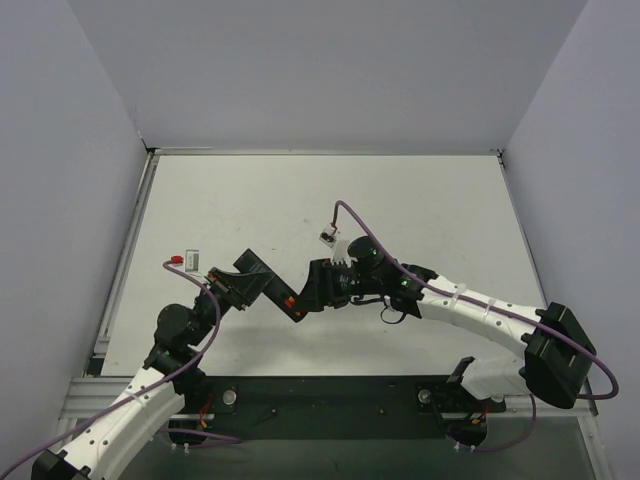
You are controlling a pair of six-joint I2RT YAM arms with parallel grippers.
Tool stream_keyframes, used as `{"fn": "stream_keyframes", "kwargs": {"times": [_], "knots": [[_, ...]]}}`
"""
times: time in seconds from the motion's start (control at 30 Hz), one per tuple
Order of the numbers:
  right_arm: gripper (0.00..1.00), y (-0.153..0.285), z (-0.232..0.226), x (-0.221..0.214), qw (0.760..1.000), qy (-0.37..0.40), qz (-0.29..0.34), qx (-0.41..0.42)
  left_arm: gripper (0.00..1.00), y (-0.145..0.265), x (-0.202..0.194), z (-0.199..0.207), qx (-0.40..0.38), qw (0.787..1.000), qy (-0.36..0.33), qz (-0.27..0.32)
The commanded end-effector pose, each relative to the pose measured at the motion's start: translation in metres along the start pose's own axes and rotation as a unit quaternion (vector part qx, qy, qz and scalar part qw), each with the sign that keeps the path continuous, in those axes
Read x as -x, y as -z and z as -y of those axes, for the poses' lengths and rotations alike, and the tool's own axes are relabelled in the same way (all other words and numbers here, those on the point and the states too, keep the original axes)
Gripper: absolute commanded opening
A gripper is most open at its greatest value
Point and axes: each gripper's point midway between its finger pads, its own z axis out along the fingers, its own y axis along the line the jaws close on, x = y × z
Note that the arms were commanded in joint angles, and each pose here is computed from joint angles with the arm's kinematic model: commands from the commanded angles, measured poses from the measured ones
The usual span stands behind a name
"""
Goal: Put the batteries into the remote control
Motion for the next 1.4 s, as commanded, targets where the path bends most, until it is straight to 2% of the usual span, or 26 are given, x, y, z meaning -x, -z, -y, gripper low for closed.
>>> {"fn": "stream_keyframes", "kwargs": {"times": [0.0,0.1,0.2,0.23,0.3,0.37,0.57,0.8,1.03,1.23,1.37], "knots": [[0.6,0.007,0.007,0.01,0.999,0.028,0.017,-0.024,0.0,0.001,0.028,0.054,-0.084,0.995,-0.009,0.043],[0.64,0.016,-0.001,0.022,0.998,0.057,0.033,-0.022,0.0,0.001,0.021,0.035,-0.05,0.998,-0.024,0.033],[0.75,0.028,-0.001,0.04,0.993,0.088,0.055,-0.054,0.0,0.003,0.013,0.006,0.01,0.999,-0.031,0.023],[0.84,0.031,-0.001,0.046,0.991,0.101,0.063,-0.06,0.0,0.004,0.009,-0.007,0.032,0.999,-0.028,0.016],[0.89,0.04,0.001,0.05,0.988,0.12,0.071,-0.071,0.0,0.007,0.007,-0.02,0.054,0.998,-0.023,0.02],[1.0,0.049,0.012,0.056,0.984,0.123,0.091,-0.094,0.0,0.011,0.001,-0.039,0.083,0.996,-0.015,0.019],[1.0,0.07,0.077,0.05,0.965,0.099,0.102,-0.223,0.0,0.021,-0.012,-0.069,0.127,0.992,-0.007,0.01],[0.96,0.073,0.136,0.048,0.931,0.111,0.086,-0.338,0.0,0.024,-0.02,-0.078,0.132,0.991,0.002,0.003],[0.77,0.045,0.167,0.05,0.933,0.087,0.027,-0.348,0.0,0.024,-0.023,-0.079,0.128,0.992,0.005,-0.003],[0.66,0.019,0.195,0.051,0.933,0.053,-0.014,-0.355,0.0,0.023,-0.025,-0.077,0.123,0.992,0.009,-0.006],[0.63,0.004,0.213,0.043,0.933,0.034,-0.05,-0.355,0.0,0.023,-0.025,-0.076,0.121,0.993,0.01,-0.007]]}}
